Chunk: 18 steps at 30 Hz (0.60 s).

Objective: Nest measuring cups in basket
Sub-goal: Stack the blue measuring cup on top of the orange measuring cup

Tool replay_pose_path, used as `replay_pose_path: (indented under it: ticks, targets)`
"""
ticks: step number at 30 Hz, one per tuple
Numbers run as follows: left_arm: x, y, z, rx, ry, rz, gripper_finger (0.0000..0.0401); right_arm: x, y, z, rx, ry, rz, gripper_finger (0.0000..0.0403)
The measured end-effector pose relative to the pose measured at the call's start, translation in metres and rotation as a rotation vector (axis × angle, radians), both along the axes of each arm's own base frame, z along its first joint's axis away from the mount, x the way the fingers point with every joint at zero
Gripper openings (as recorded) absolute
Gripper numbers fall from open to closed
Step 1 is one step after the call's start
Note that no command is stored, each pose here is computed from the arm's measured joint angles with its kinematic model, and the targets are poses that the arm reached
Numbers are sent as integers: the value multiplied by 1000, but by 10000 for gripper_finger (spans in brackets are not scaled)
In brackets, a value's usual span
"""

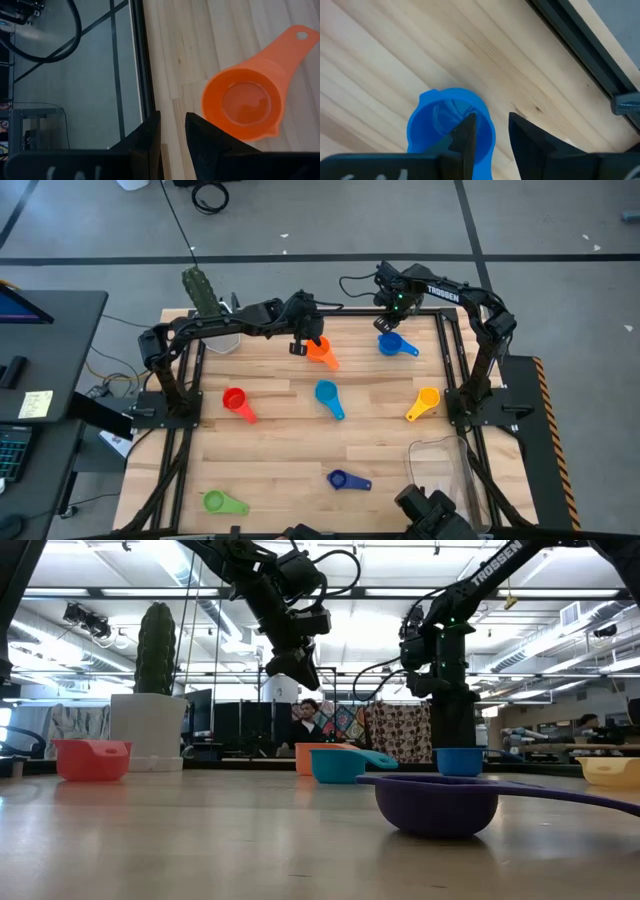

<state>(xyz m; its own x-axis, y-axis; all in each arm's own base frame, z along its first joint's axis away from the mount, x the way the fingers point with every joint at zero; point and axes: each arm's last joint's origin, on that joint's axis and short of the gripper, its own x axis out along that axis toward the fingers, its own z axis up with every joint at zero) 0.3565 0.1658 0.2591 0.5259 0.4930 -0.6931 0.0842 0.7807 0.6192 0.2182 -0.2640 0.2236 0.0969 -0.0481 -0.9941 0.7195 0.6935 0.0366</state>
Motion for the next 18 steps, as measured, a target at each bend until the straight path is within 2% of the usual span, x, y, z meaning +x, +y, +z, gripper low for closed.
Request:
replay_pose_path:
  ticks: [4,10,15,18]
  targets:
    - [0,0,0,0,0,0,94,4,5,-3,-1,16,25,120]
    - [0,0,0,0,0,0,94,1,17,-22,45,74,66,119]
    - [0,0,0,0,0,0,94,5,17,-23,-60,156,154,119]
    - [0,0,0,0,0,0,94,8,15,-23,-71,107,151,119]
